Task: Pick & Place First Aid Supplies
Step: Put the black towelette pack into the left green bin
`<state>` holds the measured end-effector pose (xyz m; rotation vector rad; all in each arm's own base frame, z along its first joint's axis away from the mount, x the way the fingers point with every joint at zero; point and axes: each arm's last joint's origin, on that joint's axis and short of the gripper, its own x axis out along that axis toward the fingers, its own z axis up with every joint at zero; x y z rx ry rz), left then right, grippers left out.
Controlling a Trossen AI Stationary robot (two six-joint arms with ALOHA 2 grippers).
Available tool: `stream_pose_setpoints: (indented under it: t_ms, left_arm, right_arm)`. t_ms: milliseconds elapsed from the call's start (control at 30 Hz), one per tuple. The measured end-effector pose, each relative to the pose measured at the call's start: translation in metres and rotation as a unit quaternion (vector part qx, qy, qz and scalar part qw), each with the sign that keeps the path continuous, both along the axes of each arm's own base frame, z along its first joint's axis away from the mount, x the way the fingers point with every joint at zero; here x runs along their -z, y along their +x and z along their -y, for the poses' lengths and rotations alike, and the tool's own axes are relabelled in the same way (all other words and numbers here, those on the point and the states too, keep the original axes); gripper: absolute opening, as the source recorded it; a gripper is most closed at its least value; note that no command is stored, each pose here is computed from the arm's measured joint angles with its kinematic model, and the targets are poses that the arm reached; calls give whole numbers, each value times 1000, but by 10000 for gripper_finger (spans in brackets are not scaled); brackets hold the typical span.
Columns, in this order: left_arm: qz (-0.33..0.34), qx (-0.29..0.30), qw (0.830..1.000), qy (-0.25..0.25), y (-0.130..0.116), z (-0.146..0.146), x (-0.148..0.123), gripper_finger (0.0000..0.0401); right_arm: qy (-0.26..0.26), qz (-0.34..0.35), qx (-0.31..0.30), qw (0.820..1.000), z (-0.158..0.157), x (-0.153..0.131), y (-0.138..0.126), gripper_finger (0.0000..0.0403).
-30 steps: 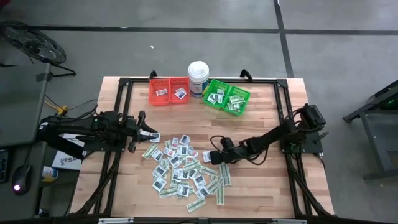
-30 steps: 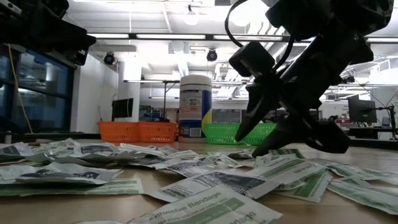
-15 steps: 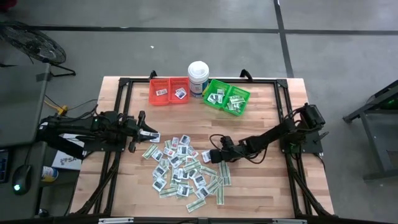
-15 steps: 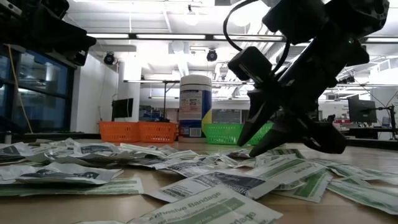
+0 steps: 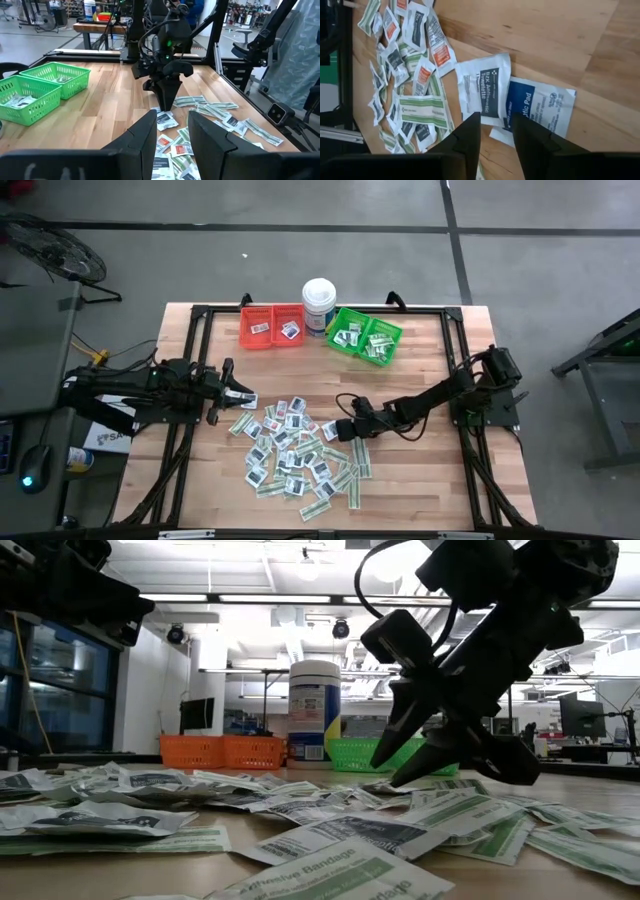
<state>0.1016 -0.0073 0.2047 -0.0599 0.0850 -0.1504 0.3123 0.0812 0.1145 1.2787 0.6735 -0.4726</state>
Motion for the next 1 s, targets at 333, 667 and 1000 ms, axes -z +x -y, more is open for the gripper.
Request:
stream_pose_setpoints:
  t_ms: [333, 667, 1000]
  left_arm:
    - [0, 0, 1000, 0, 0, 0, 0, 110]
    - [1, 0, 1000, 0, 0, 0, 0, 110]
    - [1, 0, 1000, 0, 0, 0, 0, 110]
  right_arm:
    - [-7, 12, -3, 1000, 0, -2, 2, 110]
    - [-5, 17, 8, 1000, -1, 8, 8, 110]
    - [-8, 4, 3, 1000, -6, 11, 23, 89]
